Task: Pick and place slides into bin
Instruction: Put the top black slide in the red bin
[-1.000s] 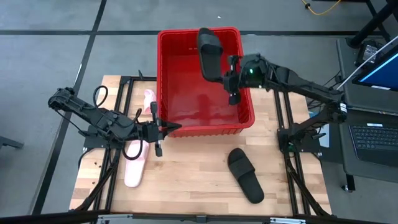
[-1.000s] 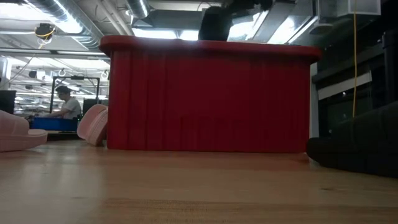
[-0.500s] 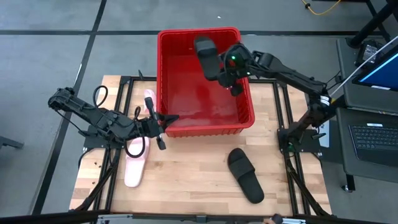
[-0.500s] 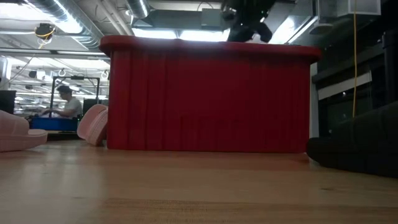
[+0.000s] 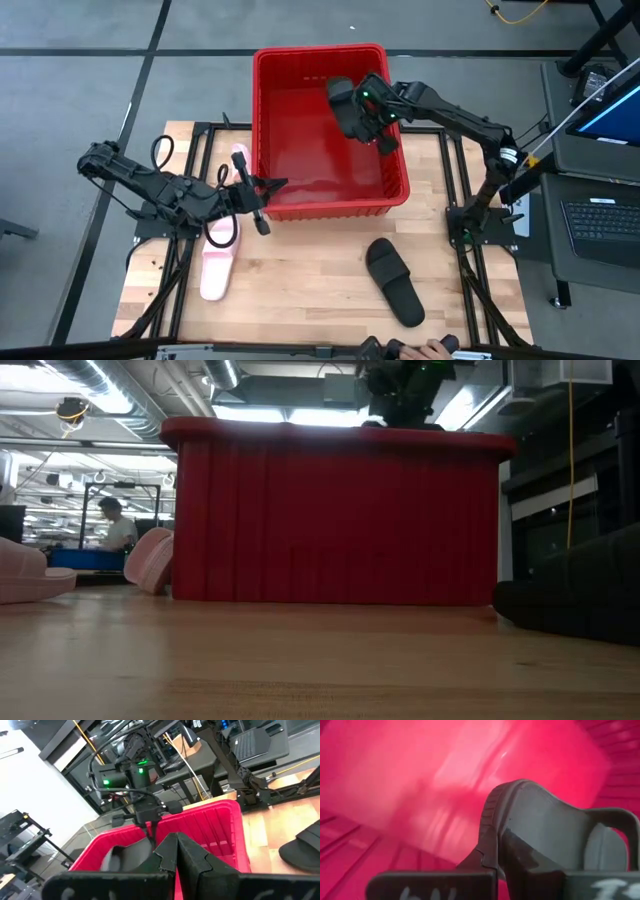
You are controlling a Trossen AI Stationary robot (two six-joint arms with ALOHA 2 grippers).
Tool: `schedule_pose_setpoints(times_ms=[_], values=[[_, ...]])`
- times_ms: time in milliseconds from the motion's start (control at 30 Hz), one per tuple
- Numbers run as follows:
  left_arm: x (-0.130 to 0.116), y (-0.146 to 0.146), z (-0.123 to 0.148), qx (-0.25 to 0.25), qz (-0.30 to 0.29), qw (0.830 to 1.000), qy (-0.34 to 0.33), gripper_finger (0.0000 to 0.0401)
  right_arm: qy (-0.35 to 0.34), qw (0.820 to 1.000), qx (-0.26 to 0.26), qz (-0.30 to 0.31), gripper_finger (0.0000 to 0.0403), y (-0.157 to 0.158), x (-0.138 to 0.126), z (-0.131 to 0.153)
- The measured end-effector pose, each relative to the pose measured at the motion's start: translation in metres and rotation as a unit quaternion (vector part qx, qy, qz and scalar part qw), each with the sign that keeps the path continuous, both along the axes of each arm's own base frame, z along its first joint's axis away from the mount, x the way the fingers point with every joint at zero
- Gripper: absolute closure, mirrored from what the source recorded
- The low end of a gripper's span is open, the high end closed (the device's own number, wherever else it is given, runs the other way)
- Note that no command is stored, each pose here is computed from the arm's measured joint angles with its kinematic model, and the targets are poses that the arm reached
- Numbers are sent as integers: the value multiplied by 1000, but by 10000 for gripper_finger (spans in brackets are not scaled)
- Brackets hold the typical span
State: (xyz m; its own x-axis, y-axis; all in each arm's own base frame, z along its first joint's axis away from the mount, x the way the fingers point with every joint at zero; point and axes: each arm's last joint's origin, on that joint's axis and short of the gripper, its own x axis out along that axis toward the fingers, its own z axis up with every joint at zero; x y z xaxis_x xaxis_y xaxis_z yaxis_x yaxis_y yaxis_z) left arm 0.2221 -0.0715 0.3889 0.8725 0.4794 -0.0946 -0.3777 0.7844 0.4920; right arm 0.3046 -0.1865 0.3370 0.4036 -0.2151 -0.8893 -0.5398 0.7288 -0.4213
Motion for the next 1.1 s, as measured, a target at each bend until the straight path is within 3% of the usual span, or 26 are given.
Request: schedule_pose_setpoints(times_ms=[433,1100], values=[[0,0,0,-3,0,1000,-1,400,3,997,5,-72,391,-24,10,-25],[0,0,-1,-12,1,1000,-1,400,19,993,28,-117,391,-42,24,-57]])
